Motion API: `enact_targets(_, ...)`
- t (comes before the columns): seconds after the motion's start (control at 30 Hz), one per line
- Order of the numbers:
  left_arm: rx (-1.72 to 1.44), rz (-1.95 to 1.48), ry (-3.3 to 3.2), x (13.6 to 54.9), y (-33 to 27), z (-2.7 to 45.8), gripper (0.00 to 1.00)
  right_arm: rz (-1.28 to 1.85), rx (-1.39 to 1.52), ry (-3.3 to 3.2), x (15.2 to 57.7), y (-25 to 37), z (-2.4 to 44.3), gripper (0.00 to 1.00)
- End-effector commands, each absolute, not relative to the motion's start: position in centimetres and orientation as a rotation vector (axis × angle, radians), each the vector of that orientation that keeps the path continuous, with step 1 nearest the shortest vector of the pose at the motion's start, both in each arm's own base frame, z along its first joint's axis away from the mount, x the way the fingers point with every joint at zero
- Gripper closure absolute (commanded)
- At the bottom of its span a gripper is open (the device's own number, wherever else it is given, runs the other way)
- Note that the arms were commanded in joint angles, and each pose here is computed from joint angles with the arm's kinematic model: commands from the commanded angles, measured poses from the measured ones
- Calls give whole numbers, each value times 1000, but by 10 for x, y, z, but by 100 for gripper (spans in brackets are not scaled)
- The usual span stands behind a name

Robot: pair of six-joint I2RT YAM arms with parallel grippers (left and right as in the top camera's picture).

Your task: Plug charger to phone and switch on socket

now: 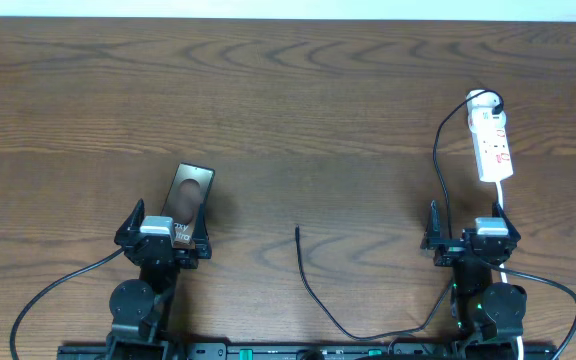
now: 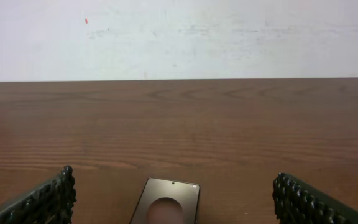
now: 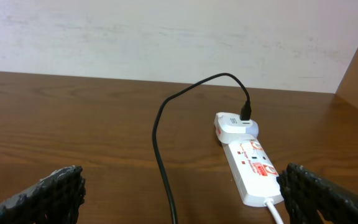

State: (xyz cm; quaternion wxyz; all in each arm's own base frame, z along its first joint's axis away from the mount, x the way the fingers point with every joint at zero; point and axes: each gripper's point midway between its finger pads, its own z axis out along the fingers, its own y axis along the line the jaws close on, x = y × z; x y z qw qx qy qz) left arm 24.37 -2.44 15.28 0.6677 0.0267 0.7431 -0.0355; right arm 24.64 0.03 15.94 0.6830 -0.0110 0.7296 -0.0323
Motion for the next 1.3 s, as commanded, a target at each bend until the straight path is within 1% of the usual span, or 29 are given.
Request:
enact_targets(0.0,47,-50,1729,243,-20,136,2,-82,-20,1640,246,-1,158,1)
enact_targets(0.37,48,-49,1764,240,-19,141,2,-82,-20,1640,246,-1,158,1)
enact_targets(0.57,53,-44,1820,242,-20,163,3,-82,-20,1640,246,-1,158,1)
enact_targets(0.77,59,-37,1907,259,-22,192,2,-82,-19,1640,246,-1,158,1)
enact_targets(0.9,85,-40,2043,274,-27,203,2,-82,-20,1640,246,-1,158,1)
enact_targets(1.1,119,-23,2327,292,-30,203,2,-82,-20,1640,246,-1,158,1)
enact_targets(1.27,187,11,2539,303,-32,194,2,-82,-20,1640,246,-1,158,1)
